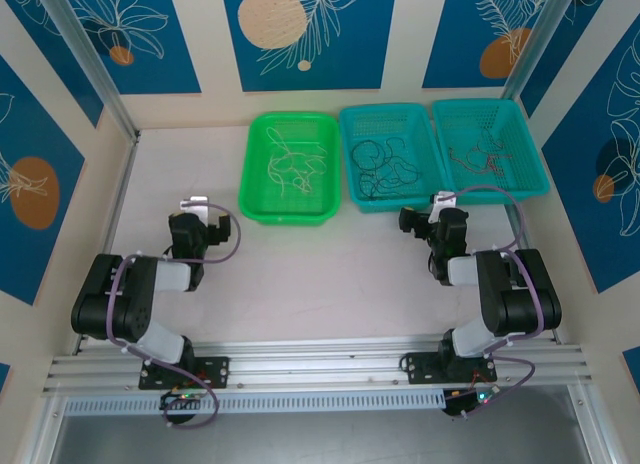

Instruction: Untangle the cables

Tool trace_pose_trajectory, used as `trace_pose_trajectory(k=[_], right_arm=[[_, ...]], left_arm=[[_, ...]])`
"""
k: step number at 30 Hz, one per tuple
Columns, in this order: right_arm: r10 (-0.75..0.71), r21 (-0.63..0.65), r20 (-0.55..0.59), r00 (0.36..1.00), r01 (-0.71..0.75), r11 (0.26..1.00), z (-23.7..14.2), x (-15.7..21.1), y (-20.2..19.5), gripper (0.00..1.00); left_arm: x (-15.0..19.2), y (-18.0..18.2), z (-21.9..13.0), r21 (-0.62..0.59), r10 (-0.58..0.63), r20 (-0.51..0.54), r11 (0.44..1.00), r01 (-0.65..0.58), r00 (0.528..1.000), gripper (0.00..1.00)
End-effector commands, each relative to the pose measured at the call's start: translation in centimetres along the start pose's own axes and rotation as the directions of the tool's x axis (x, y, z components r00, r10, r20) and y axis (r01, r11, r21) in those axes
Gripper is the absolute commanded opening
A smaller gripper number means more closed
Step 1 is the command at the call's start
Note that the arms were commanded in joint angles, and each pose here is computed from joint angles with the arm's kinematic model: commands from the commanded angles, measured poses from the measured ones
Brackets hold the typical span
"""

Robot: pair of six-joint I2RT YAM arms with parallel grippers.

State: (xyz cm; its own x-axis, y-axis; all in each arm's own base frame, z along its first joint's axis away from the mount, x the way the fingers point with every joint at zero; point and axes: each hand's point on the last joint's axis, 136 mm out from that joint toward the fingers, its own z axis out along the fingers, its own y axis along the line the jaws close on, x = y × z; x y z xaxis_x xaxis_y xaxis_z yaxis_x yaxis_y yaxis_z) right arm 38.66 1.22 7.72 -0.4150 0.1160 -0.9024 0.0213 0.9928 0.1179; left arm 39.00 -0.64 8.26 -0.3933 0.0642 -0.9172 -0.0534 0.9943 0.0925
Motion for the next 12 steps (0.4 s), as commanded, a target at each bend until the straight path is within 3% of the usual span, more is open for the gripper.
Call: trace_pose_trajectory(k=[1,12], right_arm=[[-0.026,-0.008,0.06,0.998,0.027,1.0,0.16,-1.85,0.29,1.0],[-0.024,0.018,0.071,0.997,0.022,1.0,0.07,-2.03,0.02,0.99]], left_arm=[[-0.68,-0.15,-0.09,0.023,0.002,0.038,1.0,-0.003,0.999,1.0],[-0.76,-0.2,-0.08,0.024,0.004,0.042,1.0,-0.005,0.999,1.0]])
